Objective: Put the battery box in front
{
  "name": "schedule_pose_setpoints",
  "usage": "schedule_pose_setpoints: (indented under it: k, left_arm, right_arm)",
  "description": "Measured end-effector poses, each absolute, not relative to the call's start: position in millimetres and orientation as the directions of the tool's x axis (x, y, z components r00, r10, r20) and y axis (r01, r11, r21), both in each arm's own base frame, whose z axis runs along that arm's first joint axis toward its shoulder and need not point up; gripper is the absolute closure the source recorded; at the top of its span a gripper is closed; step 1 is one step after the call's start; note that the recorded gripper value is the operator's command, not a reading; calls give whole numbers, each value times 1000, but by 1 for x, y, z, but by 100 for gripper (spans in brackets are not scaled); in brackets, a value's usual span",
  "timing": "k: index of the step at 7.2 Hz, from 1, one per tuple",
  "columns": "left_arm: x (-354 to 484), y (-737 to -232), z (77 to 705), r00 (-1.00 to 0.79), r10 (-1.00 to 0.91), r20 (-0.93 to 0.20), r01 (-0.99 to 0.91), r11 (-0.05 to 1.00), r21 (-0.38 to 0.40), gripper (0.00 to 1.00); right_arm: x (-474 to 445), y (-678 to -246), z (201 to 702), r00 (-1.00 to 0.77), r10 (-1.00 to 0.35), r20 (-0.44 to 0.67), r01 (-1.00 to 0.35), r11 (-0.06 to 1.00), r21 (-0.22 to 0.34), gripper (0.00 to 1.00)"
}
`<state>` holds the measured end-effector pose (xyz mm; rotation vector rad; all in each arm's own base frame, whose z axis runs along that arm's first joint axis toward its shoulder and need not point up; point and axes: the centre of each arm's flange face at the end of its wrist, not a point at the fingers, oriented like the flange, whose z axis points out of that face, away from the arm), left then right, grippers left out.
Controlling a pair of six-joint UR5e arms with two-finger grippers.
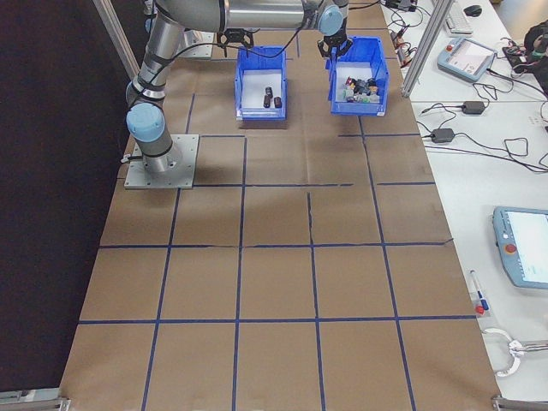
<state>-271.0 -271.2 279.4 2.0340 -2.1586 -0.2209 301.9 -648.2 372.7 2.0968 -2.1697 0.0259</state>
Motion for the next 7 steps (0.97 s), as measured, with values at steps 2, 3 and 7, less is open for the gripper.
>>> schedule_pose_setpoints:
  k: [2,3,7]
  left_arm:
    - [-288,-265,265,-50,-999,-13,-976,46,213,9]
    - [-294,-267,258,-52,-998,-29,-978,45,204,37]
    - [-311,-284,263,-67,-998,8,-975,67,213,100]
  right_arm:
    - [197,-640,395,7,-997,76,-995,0,97,100]
    - [145,-624,404,23,-998,64,-994,-16,105,100]
    - [15,-527,403,-16,-999,37,-997,19,74,100]
